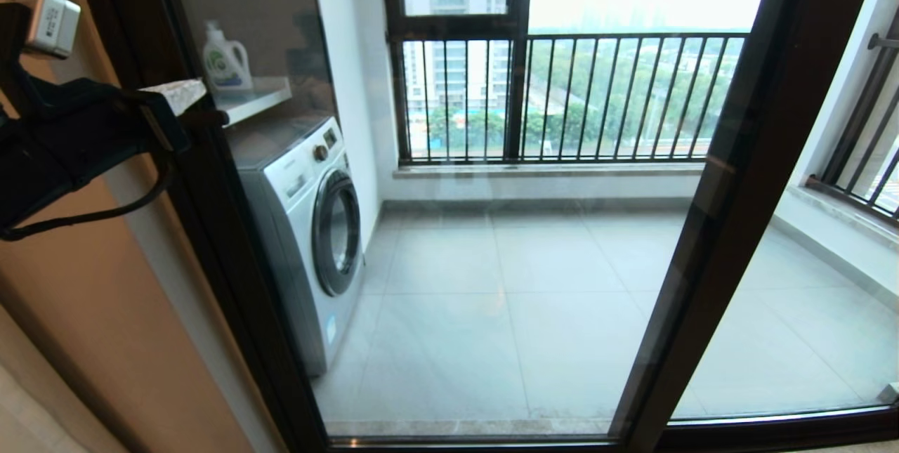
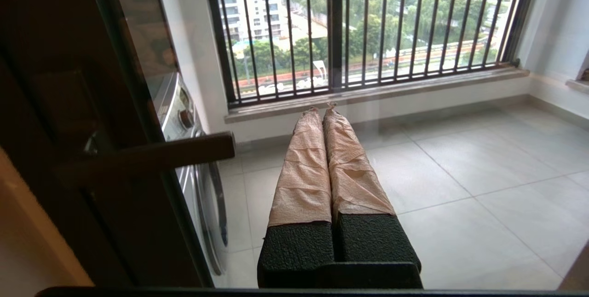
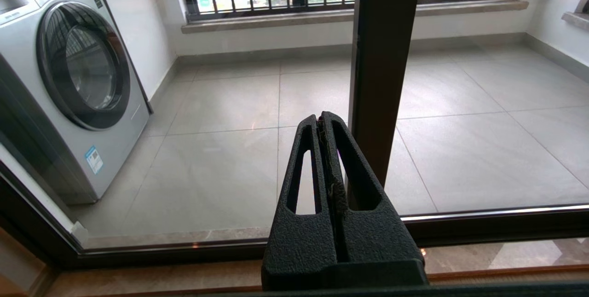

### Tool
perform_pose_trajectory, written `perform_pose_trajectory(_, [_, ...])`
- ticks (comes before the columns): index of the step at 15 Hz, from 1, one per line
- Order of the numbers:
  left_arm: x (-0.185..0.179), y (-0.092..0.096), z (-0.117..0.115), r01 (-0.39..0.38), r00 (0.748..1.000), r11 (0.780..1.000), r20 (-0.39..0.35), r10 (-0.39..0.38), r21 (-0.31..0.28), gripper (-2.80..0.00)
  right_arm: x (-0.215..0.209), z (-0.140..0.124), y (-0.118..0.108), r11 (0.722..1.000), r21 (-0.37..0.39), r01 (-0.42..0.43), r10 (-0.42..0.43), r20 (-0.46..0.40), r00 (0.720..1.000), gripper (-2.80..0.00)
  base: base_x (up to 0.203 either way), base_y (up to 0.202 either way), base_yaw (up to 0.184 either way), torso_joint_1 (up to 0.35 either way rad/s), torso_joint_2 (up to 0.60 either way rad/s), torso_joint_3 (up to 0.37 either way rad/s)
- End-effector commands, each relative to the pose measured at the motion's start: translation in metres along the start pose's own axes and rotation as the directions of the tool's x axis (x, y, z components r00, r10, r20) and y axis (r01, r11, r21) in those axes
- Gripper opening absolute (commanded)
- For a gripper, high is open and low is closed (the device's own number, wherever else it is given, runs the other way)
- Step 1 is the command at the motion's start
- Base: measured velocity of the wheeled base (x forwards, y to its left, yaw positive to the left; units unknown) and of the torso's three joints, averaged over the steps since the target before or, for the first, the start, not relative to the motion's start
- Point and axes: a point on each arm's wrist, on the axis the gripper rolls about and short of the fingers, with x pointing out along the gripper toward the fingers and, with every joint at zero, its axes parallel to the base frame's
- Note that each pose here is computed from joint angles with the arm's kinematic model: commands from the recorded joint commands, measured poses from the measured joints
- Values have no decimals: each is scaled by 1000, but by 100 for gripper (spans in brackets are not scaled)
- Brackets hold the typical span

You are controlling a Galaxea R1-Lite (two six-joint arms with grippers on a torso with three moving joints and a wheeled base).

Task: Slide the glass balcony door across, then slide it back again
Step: Open the slid door

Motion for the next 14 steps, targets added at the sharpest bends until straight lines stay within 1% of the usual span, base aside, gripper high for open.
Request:
perform_pose_trajectory(1, [35, 16, -30, -21, 998, 1000, -66, 20, -14, -280, 1, -3, 0, 1000, 0, 1, -1, -13, 1000, -280, 0, 0, 0, 0, 0, 0])
perform_pose_trajectory(4, [49, 35, -42, -64, 994, 998, -84, 63, -5, -280, 1, -3, 0, 1000, 0, 0, 0, -12, 1000, -280, 0, 0, 0, 0, 0, 0])
perform_pose_trajectory(7, [54, 48, -48, -88, 994, 996, -62, 89, 6, -280, 1, -3, 0, 1000, 0, 1, -1, -12, 1000, -280, 0, 0, 0, 0, 0, 0])
perform_pose_trajectory(10, [59, 62, -58, -118, 991, 993, -62, 119, 19, -280, 1, -3, 0, 1000, 0, 1, -1, -13, 1000, -280, 0, 0, 0, 0, 0, 0])
perform_pose_trajectory(12, [52, 62, -67, -114, 988, 993, -101, 115, 20, -280, 1, -3, 0, 1000, 0, 1, -1, -12, 1000, -280, 0, 0, 0, 0, 0, 0])
perform_pose_trajectory(13, [52, 62, -73, -108, 987, 994, -119, 111, 34, -280, 1, -3, 0, 1000, 0, 0, 0, -12, 1000, -280, 0, 0, 0, 0, 0, 0])
perform_pose_trajectory(14, [53, 65, -77, -111, 985, 993, -127, 115, 36, -280, 1, -3, 0, 1000, 0, 1, -1, -12, 1000, -280, 0, 0, 0, 0, 0, 0])
